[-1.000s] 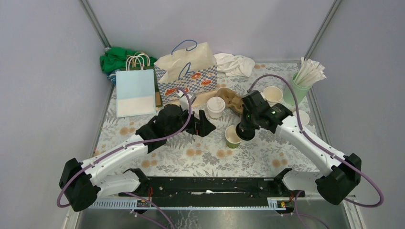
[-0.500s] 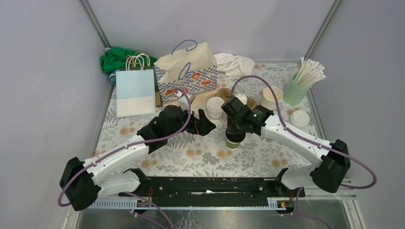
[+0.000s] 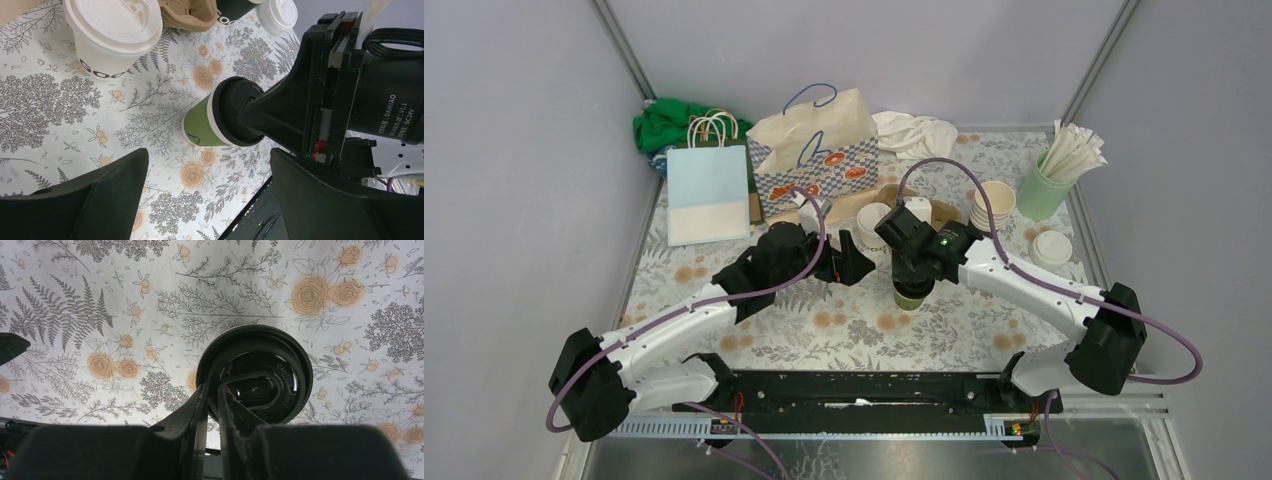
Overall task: Pack the takeout coffee
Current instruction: Close the cup lid on the coffee cup.
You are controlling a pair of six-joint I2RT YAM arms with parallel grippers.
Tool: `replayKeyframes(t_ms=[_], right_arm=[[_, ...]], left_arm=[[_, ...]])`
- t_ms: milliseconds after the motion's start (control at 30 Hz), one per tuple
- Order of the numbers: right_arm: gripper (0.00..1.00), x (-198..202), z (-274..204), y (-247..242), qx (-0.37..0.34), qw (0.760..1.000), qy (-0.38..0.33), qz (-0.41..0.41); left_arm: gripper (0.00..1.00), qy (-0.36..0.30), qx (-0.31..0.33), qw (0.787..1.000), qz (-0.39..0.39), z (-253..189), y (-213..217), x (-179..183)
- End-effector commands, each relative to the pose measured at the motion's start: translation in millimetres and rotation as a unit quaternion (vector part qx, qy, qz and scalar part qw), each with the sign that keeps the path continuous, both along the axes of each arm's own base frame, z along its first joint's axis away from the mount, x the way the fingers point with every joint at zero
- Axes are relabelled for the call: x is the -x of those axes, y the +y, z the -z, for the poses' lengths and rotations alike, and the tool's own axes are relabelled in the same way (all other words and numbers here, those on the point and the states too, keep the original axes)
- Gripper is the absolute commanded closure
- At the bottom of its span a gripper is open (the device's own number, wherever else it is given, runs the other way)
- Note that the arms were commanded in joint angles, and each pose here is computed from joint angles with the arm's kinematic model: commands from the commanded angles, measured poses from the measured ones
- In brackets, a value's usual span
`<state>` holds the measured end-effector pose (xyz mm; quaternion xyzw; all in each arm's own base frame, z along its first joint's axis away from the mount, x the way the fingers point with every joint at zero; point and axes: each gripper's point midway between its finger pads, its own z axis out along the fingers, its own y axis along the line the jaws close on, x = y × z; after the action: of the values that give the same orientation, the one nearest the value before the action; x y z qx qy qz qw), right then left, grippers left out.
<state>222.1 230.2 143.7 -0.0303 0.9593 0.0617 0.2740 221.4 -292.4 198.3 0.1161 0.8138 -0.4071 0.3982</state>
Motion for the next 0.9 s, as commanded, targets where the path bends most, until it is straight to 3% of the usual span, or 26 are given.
replayKeyframes(t_ms=[0,100,433,567,700,867], right_arm=[[0.76,-3,-15,2,-0.015,1.000,-0.022,0.013],[0.68,-1,-20,1,-0.025,0.999,-0.027,0.014],[0.58,-4,-52,-15,-0.031,0.997,-0.068,0.030],[0.57,-7,-47,-34,-0.051,0.996,-0.054,0.047],[0.58,-9,-37,-46,-0.117,0.991,-0.030,0.054],[0.58,-10,-30,-51,-0.165,0.985,-0.018,0.052]], left_arm=[[0.04,-0.013,0.016,1.000,0.003,-5,-7,-4],[0.04,-0.010,0.018,1.000,0.005,-5,-9,-4],[0.07,0.000,0.026,1.000,0.013,-4,-15,-4],[0.20,0.017,0.040,0.999,0.033,0,-27,1],[0.34,0.031,0.045,0.997,0.048,7,-39,5],[0.43,0.057,0.060,0.995,0.064,19,-52,6]])
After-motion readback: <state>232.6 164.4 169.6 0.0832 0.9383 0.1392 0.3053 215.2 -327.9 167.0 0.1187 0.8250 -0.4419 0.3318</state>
